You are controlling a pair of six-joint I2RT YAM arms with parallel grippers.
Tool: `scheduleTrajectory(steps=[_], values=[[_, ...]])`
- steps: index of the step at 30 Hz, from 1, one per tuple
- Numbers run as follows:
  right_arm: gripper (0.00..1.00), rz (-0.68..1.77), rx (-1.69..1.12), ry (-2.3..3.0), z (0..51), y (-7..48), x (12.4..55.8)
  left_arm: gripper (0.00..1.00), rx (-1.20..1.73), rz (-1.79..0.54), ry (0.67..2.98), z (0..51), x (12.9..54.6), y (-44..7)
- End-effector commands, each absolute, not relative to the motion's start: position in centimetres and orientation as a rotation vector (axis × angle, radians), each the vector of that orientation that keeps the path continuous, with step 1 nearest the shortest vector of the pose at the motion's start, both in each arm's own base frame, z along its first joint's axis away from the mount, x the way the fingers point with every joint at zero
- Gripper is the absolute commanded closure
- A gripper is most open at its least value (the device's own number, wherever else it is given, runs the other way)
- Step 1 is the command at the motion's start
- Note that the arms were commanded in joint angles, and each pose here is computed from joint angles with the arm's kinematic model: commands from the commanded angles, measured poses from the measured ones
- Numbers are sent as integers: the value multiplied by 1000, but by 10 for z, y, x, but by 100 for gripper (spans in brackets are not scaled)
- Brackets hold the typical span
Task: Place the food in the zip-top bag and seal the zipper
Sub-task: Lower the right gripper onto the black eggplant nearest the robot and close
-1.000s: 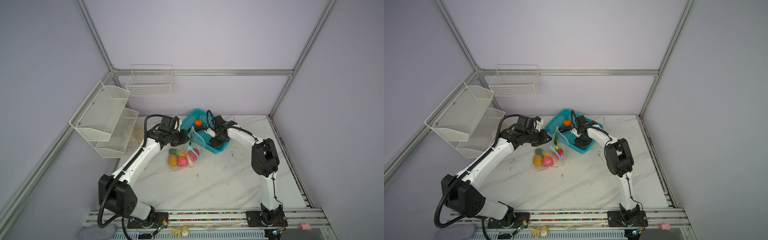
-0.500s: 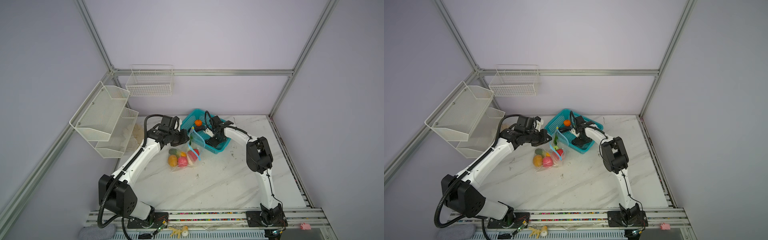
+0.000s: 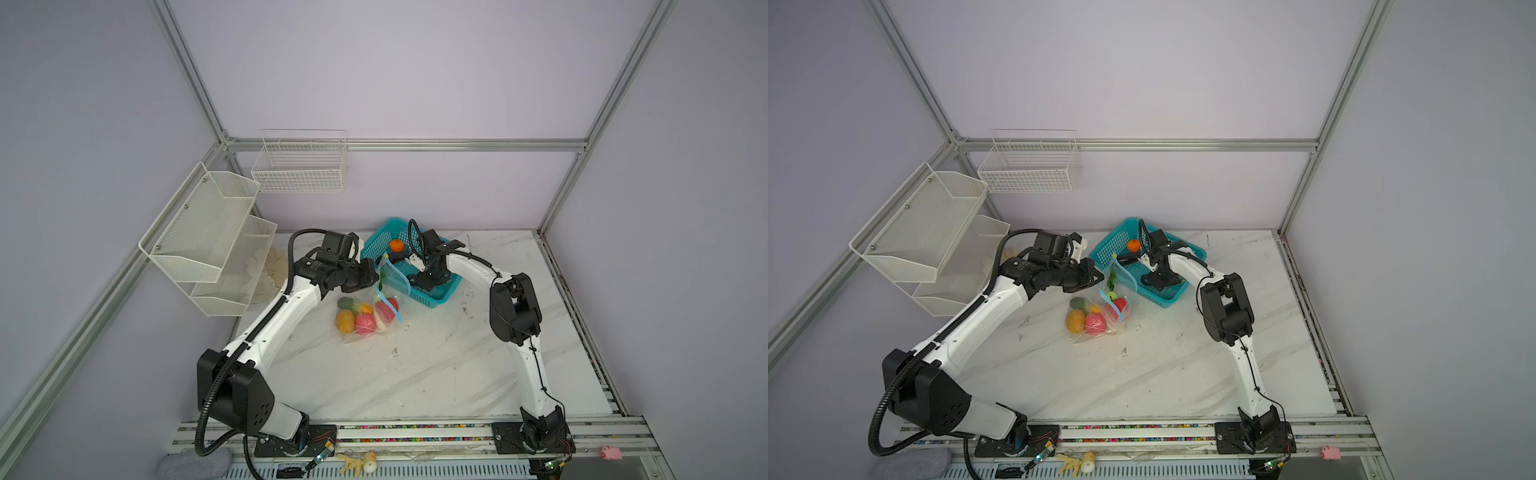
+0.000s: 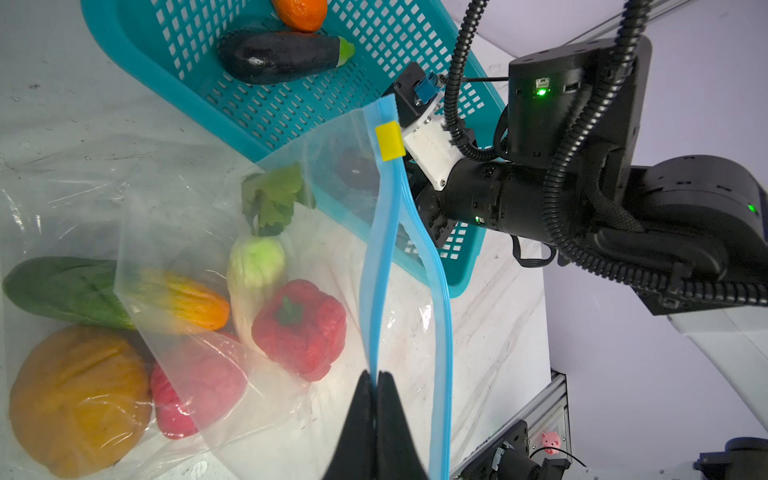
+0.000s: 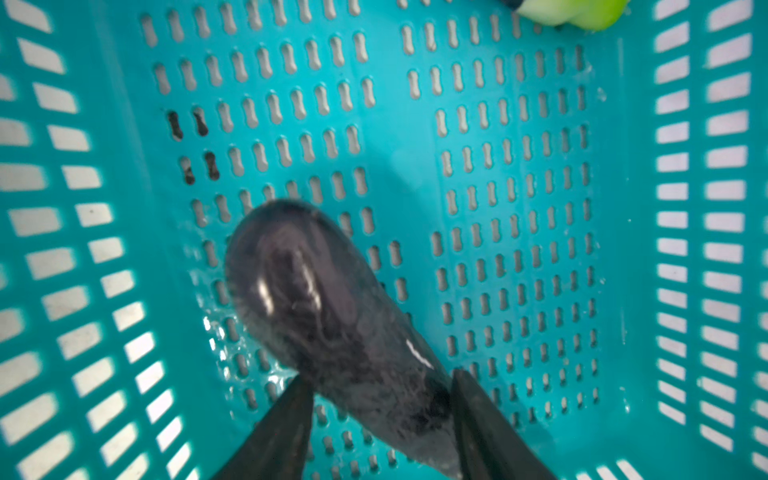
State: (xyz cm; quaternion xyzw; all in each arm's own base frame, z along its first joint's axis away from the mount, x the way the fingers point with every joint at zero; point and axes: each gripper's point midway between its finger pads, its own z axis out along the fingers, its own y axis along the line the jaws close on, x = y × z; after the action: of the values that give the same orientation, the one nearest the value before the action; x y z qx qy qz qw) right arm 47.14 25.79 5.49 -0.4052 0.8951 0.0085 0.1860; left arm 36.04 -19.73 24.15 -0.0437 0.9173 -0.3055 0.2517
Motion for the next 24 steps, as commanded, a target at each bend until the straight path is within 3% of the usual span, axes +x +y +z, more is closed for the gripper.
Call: scheduleTrajectory(steps=[1,10,24], values=[[33,10,-1135,2500,52,261,478,100,-76,-857,2394,275,363,-198],[27,-2,-1067,2464,42,273,506,100,-77,-859,2398,273,364,-198],[50,48,-1024,2485,40,282,512,100,-84,-855,2400,272,365,-198]])
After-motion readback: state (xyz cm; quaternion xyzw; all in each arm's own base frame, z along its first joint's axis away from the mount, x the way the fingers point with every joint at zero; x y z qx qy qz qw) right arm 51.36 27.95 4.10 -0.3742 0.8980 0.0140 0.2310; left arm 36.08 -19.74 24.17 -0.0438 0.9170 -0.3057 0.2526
